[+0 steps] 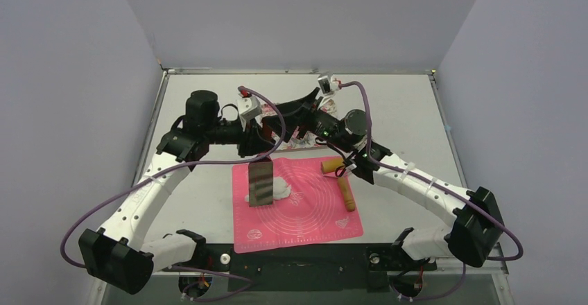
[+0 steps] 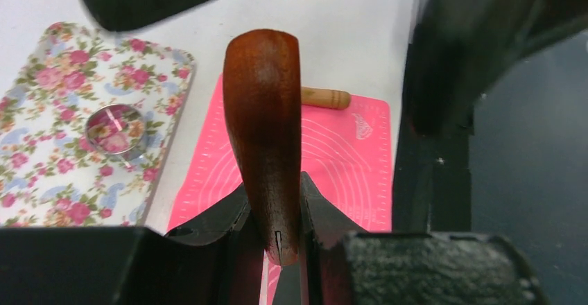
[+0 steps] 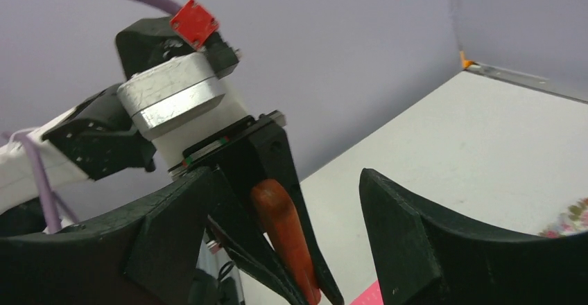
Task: Roll out the dumpling wrappers from the dough
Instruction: Remove the dumpling wrapper from the work surface.
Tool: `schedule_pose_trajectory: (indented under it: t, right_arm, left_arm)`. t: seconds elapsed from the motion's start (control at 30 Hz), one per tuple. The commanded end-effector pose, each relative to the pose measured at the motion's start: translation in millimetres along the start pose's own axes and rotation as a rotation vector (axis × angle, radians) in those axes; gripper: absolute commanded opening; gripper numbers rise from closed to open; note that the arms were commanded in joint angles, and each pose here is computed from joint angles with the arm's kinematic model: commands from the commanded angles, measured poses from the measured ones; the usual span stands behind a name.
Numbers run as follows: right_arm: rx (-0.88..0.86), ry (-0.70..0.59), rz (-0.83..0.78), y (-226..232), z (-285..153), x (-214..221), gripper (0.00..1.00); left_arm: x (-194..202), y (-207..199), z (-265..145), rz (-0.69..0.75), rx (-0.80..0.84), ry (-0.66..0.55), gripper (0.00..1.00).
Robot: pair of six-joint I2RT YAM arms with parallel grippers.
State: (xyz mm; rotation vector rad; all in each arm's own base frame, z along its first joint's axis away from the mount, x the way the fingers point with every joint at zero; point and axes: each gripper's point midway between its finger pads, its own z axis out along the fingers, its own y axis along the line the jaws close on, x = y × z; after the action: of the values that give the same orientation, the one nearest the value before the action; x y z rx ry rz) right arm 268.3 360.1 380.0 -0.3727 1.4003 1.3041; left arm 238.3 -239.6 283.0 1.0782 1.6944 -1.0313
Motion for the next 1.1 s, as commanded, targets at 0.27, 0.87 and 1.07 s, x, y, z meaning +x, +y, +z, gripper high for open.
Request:
schedule_pose_trajectory:
  t: [0.27, 0.87, 1.07]
  right_arm:
    - [-0.39, 0.084, -0.084, 69.1, -7.8, 14.7, 0.62]
    - [-0.36, 0.153, -0.097, 60.7, -2.7, 33.2, 0.25]
    - [-0.304, 0.2, -0.172, 54.9, 0.1, 41.7, 0.0]
  left_arm:
    - [-36.5, -58.0, -14.6, 0.033, 0.294, -0.089, 0.0]
    - [-44.9, -70.2, -20.8, 0.035, 0.35, -0.111, 0.0]
    - [-45.5, -67.4, -23.3, 0.023, 0.326, -0.112, 0.0]
